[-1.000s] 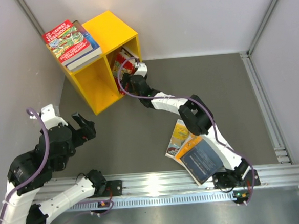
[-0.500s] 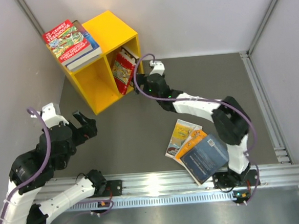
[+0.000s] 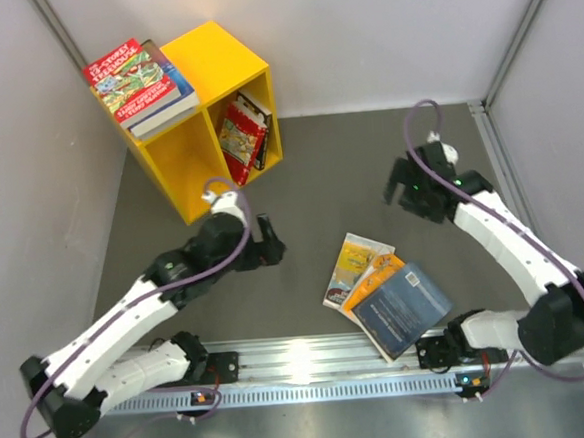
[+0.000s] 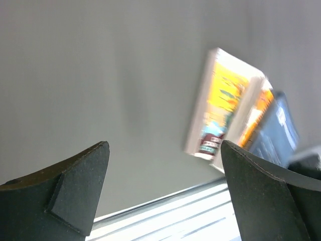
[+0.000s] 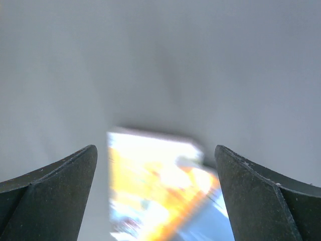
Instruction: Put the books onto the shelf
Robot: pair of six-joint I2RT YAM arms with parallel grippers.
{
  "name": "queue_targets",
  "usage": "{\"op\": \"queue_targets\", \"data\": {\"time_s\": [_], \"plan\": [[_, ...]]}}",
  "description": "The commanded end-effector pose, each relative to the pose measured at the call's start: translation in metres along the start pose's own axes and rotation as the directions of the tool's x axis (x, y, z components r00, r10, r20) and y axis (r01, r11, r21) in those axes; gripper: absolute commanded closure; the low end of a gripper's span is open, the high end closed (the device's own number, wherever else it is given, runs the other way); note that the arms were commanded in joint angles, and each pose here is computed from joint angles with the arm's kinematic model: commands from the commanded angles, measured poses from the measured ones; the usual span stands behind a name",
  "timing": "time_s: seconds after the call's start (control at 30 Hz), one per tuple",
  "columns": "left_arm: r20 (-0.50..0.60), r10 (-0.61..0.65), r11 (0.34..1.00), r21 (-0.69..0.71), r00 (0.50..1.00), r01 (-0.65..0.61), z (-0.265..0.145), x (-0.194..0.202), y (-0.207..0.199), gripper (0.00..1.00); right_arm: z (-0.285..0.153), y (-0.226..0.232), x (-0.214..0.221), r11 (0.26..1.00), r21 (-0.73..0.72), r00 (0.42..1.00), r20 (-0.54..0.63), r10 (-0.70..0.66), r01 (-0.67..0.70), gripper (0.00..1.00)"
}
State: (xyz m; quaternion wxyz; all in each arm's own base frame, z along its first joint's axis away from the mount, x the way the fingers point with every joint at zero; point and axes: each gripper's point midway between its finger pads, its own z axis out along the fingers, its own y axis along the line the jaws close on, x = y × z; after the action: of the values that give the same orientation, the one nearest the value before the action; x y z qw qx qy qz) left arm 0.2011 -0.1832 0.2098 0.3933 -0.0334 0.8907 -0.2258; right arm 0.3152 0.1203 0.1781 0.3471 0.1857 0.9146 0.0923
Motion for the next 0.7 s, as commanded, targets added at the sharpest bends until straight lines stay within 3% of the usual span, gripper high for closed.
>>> {"op": "queue_targets", "data": {"time_s": [0.0, 0.03, 0.13, 0.23, 0.33, 0.53, 0.67], "plan": [[0.005, -0.030, 0.937, 0.349, 1.000, 0.026, 0.030, -0.014, -0.090, 0.03, -0.047, -0.050, 0.049, 0.997, 0.059, 0.979, -0.196, 0.062, -0.052, 0.00], [-0.060, 0.007, 0.902, 0.430, 0.998, 0.020, 0.032, -0.005, -0.110, 0.03, -0.050, -0.058, 0.048, 0.995, 0.072, 0.977, -0.196, 0.088, -0.075, 0.00], [-0.210, 0.128, 0.881, 0.473, 0.969, -0.013, 0.077, 0.032, -0.146, 0.02, -0.052, -0.071, 0.069, 0.990, 0.066, 0.948, -0.285, 0.140, -0.126, 0.00], [-0.248, 0.223, 0.847, 0.528, 0.943, -0.061, 0.099, 0.050, -0.182, 0.02, -0.052, -0.077, 0.089, 0.988, 0.068, 0.923, -0.354, 0.151, -0.135, 0.00], [-0.284, 0.281, 0.813, 0.578, 0.917, -0.070, 0.116, 0.069, -0.206, 0.01, -0.059, -0.080, 0.093, 0.987, 0.060, 0.925, -0.343, 0.162, -0.151, 0.00], [-0.402, 0.351, 0.803, 0.593, 0.845, -0.052, 0.140, 0.123, -0.212, 0.02, -0.077, -0.086, 0.091, 0.987, 0.060, 0.938, -0.309, 0.158, -0.147, 0.00], [-0.462, 0.409, 0.829, 0.549, 0.787, -0.108, 0.151, 0.163, -0.199, 0.03, -0.081, -0.092, 0.090, 0.988, 0.078, 0.943, -0.297, 0.150, -0.133, 0.00]]}}
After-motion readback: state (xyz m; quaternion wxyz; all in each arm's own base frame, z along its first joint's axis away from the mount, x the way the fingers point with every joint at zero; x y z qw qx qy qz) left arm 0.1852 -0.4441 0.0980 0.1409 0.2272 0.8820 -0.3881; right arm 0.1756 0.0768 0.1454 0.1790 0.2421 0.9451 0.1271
